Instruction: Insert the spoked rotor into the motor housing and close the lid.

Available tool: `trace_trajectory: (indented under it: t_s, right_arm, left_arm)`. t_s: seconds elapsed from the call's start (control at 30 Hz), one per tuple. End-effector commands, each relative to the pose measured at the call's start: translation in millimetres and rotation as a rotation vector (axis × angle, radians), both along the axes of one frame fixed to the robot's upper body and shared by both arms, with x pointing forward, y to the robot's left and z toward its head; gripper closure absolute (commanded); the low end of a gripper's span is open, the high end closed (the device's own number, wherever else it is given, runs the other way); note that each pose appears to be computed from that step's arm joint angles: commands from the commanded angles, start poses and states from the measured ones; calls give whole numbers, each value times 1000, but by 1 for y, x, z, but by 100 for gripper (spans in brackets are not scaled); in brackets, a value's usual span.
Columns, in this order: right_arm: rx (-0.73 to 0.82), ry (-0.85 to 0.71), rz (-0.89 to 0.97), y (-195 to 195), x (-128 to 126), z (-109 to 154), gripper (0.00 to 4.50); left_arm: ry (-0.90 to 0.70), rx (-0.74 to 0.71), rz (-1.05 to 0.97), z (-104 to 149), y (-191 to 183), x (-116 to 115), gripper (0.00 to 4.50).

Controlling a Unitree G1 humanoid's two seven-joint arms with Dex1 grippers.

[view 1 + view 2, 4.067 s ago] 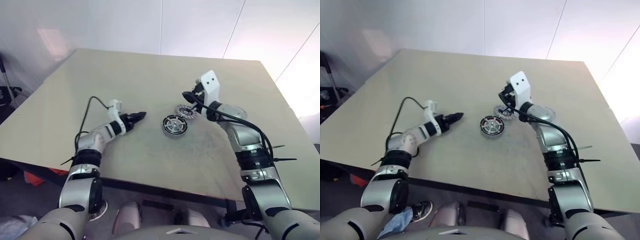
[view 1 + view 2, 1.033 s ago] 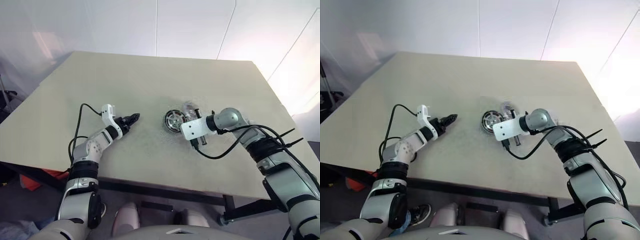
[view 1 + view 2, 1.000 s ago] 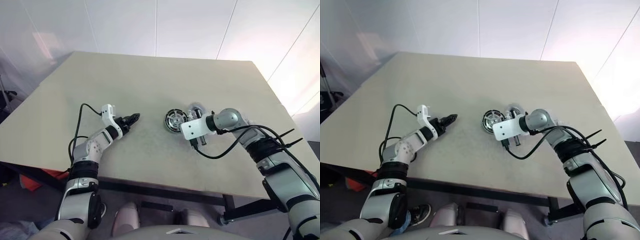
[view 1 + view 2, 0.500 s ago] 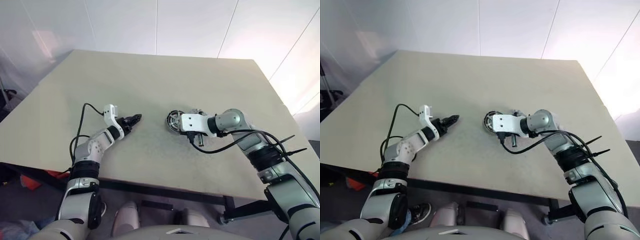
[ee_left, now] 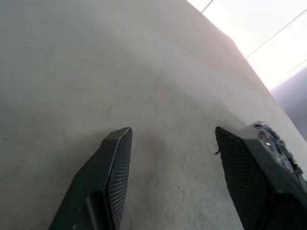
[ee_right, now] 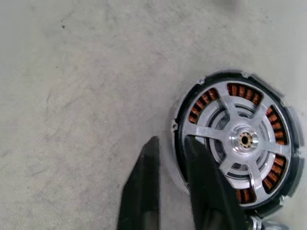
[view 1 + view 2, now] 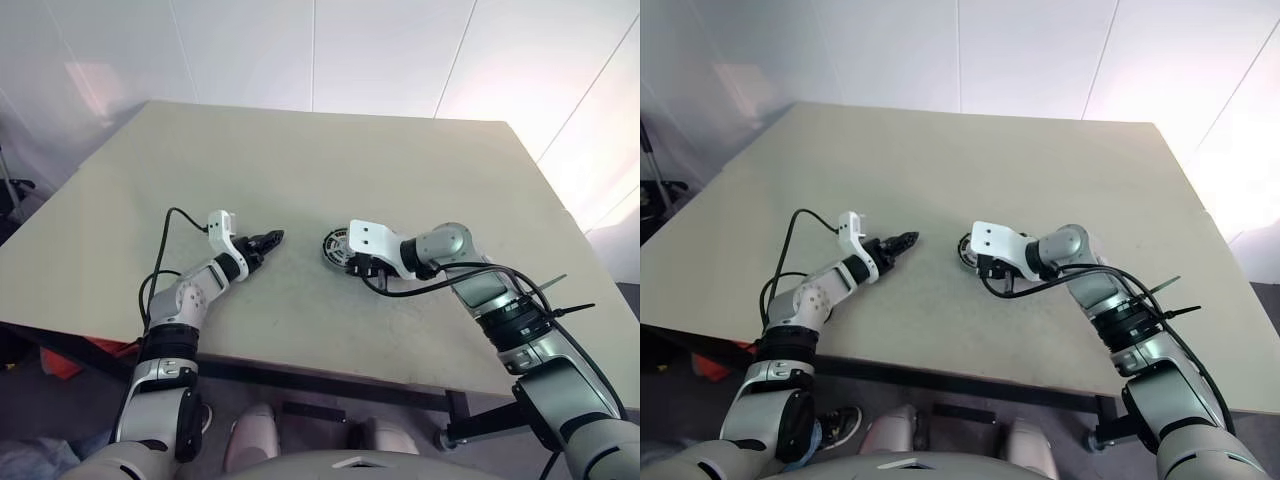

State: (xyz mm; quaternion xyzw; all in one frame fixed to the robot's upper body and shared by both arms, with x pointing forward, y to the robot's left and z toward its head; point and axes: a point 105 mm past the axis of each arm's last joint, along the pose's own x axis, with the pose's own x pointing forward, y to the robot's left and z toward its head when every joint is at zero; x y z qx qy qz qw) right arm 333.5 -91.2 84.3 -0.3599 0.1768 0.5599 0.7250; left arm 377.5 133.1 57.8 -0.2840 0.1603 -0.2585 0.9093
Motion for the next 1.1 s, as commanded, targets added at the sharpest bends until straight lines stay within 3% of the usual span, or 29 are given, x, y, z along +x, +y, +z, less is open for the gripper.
trace_trajectory:
  t_s: [0.03,0.07,0.3,0.43,0.5,0.57,0.63,0.83,0.97,1.07,1.1]
  right_arm:
    - [87,-85,16,9,3,33,253]
    - [113,-95,9,10,4,40,225]
    - [340,-68,-164,6,5,78,225]
    - [543,69,-540,-27,20,79,225]
    - [750,288,-752,-49,19,81,225]
    - [875,462,-918,-71,9,74,225]
    - [925,530,-1014,-87,0,67,225]
    - [1007,580,-1164,-118,-33,32,225]
    - [1029,642,-1262,-115,-48,7,225]
    - [1053,669,-1291,-111,-54,0,225]
    - [1065,674,-1275,-108,-56,2,207]
  left_arm:
    - [-42,2,4,11,2,2,156]
    - [-41,1,3,10,1,1,156]
    - [-34,0,-18,9,-5,0,156]
    - [-28,3,-42,8,-11,-1,156]
    - [-23,4,-51,7,-12,-1,156]
    - [-15,8,-68,5,-15,-1,156]
    - [-11,13,-87,4,-18,-1,156]
    - [-3,26,-133,4,-26,1,156]
    - [-5,33,-147,5,-28,4,156]
    - [-3,31,-147,5,-26,4,156]
    - [-2,33,-146,4,-25,4,156]
